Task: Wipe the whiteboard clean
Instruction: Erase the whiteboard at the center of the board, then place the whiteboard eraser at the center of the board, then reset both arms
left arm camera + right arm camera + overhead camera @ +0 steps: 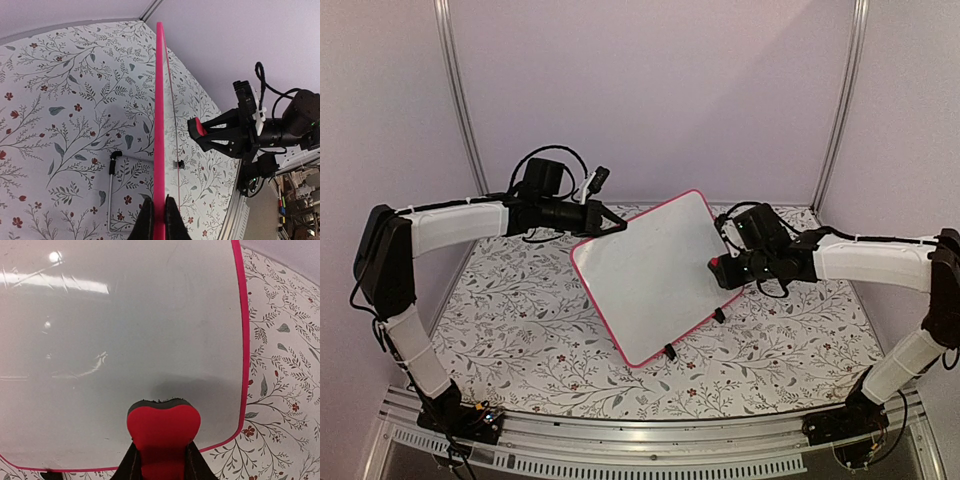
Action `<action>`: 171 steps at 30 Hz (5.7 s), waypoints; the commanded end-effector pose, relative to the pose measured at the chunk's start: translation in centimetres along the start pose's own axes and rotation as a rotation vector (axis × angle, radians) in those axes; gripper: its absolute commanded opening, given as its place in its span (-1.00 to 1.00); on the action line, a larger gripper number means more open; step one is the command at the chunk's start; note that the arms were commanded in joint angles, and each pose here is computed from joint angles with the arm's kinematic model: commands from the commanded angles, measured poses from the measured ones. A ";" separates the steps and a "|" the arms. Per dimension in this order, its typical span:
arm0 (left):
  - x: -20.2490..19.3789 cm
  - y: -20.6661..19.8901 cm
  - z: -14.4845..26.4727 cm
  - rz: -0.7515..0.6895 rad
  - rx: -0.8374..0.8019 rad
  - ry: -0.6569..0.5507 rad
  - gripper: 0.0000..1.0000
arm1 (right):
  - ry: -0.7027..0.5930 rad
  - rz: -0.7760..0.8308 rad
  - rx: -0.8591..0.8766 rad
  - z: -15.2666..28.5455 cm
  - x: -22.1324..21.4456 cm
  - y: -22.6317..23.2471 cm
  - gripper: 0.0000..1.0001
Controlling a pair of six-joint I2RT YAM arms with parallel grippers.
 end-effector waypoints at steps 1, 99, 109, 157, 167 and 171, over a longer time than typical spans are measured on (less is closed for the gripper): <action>-1.5 0.1 -1.6 -0.013 0.026 0.054 -1.00 | -0.033 0.016 -0.006 0.0 2.2 0.8 -1.00; -1.3 0.1 -1.3 -0.014 0.029 0.044 -0.92 | -0.011 -0.645 0.096 -5.9 -1.8 -10.5 0.89; -1.2 0.0 -1.2 -0.015 0.026 0.043 -0.92 | -0.048 -0.697 0.247 -5.1 -1.6 -9.6 0.90; 5.4 -9.8 18.2 -0.317 0.372 -0.468 0.99 | -0.584 -0.241 0.005 20.6 3.0 -9.9 0.98; -0.9 -9.4 22.5 -0.463 0.685 -0.489 0.99 | -0.691 -0.149 0.043 23.5 2.0 -9.4 0.98; -2.5 -9.2 22.7 -0.499 0.698 -0.498 0.99 | -0.683 -0.132 0.082 23.4 2.0 -9.1 0.98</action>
Point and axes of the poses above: each gripper's point midway between its finger pads, its own z axis back along the fingers, its own y axis along the line the jaws close on, x = y × z, the point moved 9 cm from there along z, back along the fingers, and after that the axes turned 7 degrees about -z, right-handed, at the moved point
